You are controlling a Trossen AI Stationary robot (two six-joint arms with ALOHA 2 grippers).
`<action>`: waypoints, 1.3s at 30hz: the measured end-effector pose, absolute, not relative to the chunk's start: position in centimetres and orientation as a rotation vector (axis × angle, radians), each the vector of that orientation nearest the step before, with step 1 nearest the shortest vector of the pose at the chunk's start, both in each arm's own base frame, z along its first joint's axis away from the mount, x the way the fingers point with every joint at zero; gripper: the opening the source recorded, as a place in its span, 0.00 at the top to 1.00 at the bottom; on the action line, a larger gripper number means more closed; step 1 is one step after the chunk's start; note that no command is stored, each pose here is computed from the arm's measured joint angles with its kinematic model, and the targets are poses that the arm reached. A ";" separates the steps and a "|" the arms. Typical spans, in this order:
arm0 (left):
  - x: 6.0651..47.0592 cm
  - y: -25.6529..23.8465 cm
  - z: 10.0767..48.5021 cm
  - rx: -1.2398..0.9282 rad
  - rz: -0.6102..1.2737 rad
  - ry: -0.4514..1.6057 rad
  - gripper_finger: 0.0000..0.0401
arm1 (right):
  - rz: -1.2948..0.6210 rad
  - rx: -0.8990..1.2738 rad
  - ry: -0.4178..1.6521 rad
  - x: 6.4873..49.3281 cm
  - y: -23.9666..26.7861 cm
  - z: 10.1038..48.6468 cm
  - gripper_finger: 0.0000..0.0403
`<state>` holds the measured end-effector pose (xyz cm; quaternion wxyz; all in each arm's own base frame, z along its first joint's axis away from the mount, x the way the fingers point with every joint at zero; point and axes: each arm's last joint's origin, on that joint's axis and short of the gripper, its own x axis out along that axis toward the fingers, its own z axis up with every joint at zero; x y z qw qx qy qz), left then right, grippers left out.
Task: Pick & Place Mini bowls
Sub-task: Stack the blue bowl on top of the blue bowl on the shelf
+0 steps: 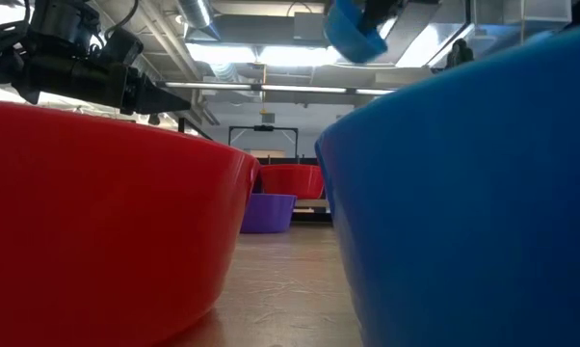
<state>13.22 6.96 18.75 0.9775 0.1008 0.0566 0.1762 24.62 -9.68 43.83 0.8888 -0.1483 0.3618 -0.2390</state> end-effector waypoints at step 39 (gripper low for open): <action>13.2 7.0 18.7 0.214 0.354 0.116 0.98 | -0.308 0.127 1.353 29.4 -26.7 27.0 0.97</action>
